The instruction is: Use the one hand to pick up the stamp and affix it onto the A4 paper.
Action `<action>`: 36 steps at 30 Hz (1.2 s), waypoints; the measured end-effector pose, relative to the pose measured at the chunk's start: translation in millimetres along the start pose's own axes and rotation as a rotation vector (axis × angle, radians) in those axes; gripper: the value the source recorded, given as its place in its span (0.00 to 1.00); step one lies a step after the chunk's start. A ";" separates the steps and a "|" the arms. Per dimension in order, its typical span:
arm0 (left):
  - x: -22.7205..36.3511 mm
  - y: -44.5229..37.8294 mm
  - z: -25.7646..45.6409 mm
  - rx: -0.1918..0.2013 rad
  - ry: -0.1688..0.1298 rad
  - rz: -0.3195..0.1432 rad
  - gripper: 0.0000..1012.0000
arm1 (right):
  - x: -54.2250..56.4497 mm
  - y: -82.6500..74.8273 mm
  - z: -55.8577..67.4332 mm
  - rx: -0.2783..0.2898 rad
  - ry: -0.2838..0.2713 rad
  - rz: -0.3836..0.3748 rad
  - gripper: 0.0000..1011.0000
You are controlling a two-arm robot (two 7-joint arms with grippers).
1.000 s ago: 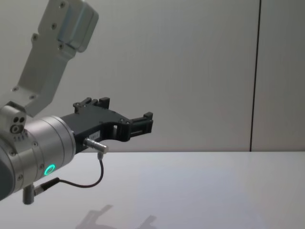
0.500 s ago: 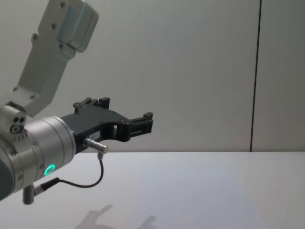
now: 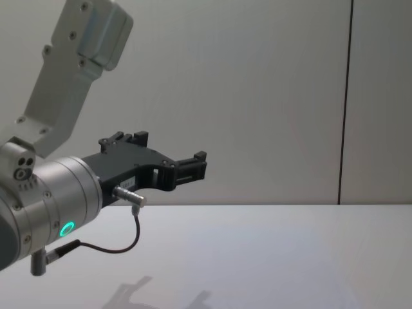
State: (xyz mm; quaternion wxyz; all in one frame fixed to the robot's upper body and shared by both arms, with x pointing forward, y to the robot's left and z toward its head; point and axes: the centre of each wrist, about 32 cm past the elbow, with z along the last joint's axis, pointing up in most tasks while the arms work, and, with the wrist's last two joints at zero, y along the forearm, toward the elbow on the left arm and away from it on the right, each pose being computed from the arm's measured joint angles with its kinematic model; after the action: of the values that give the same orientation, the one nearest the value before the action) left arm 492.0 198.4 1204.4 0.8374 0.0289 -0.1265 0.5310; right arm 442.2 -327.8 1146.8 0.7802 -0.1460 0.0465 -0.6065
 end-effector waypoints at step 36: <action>0.0 0.0 0.0 0.000 0.000 0.000 0.98 | -51.1 45.7 52.1 0.159 -0.058 0.258 0.22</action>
State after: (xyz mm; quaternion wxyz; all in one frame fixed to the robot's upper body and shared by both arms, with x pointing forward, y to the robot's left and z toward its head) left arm 492.0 198.4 1204.4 0.8374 0.0289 -0.1264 0.5310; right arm 484.6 -259.7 1178.1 0.8617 -0.0939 -0.0058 -0.4986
